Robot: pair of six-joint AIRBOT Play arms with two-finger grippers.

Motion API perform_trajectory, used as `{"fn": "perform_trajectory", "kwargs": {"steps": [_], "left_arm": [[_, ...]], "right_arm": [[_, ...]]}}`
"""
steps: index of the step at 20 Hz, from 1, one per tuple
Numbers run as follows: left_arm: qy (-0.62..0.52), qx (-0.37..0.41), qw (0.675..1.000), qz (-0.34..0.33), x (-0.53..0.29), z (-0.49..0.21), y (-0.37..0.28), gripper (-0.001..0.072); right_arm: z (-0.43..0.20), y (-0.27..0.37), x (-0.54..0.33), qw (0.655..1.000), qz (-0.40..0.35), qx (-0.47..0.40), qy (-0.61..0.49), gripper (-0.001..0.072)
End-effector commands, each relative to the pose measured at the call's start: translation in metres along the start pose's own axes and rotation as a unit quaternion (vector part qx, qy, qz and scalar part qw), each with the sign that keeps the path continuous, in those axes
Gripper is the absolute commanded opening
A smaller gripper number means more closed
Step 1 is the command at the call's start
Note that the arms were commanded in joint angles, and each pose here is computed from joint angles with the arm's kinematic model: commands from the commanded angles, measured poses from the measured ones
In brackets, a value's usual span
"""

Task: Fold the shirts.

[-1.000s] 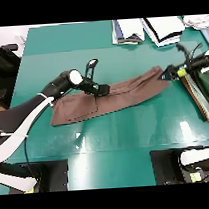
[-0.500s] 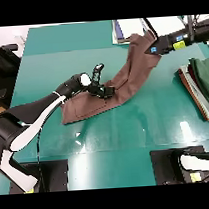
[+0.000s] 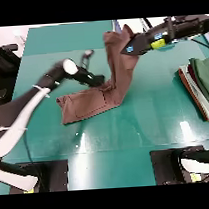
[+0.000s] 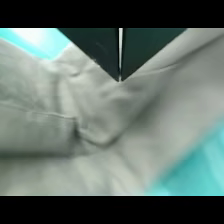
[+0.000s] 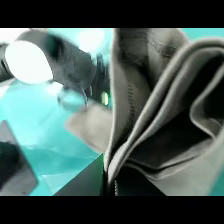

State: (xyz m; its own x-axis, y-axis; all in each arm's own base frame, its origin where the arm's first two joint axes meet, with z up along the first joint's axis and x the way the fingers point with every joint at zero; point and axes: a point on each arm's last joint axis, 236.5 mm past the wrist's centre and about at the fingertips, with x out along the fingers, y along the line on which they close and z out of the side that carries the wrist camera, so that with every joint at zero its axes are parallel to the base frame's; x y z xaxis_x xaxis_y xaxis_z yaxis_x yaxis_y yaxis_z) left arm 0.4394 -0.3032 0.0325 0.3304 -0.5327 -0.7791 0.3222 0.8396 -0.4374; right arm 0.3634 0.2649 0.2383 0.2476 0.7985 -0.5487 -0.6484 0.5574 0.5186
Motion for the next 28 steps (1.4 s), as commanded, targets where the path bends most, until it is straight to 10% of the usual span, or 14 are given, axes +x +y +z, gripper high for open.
{"fn": "perform_trajectory", "kwargs": {"steps": [1,4,7,18,20,28], "left_arm": [[-0.082,0.010,0.993,0.087,-0.122,0.043,0.061,0.0024],[-0.187,0.005,0.967,0.170,-0.247,0.062,0.103,0.0024],[-0.253,-0.001,0.944,0.213,-0.324,0.059,0.114,0.0024],[-0.213,0.064,0.963,0.153,-0.276,0.047,0.048,0.0024],[-0.205,0.078,0.965,0.141,-0.261,0.047,0.036,0.0024],[-0.188,0.090,0.970,0.127,-0.235,0.047,0.025,0.0024]], "right_arm": [[0.003,0.056,0.046,0.998,0.063,-0.020,-0.004,0.0016],[-0.008,0.106,0.128,0.994,0.102,-0.037,-0.003,0.0017],[-0.020,0.142,0.204,0.991,0.113,-0.059,-0.034,0.0418],[-0.086,-0.102,0.103,0.989,-0.063,0.119,0.055,0.0416],[-0.119,-0.157,0.084,0.974,-0.089,0.195,0.067,0.0602],[-0.182,-0.173,0.169,0.936,0.006,0.323,0.139,0.0600]]}}
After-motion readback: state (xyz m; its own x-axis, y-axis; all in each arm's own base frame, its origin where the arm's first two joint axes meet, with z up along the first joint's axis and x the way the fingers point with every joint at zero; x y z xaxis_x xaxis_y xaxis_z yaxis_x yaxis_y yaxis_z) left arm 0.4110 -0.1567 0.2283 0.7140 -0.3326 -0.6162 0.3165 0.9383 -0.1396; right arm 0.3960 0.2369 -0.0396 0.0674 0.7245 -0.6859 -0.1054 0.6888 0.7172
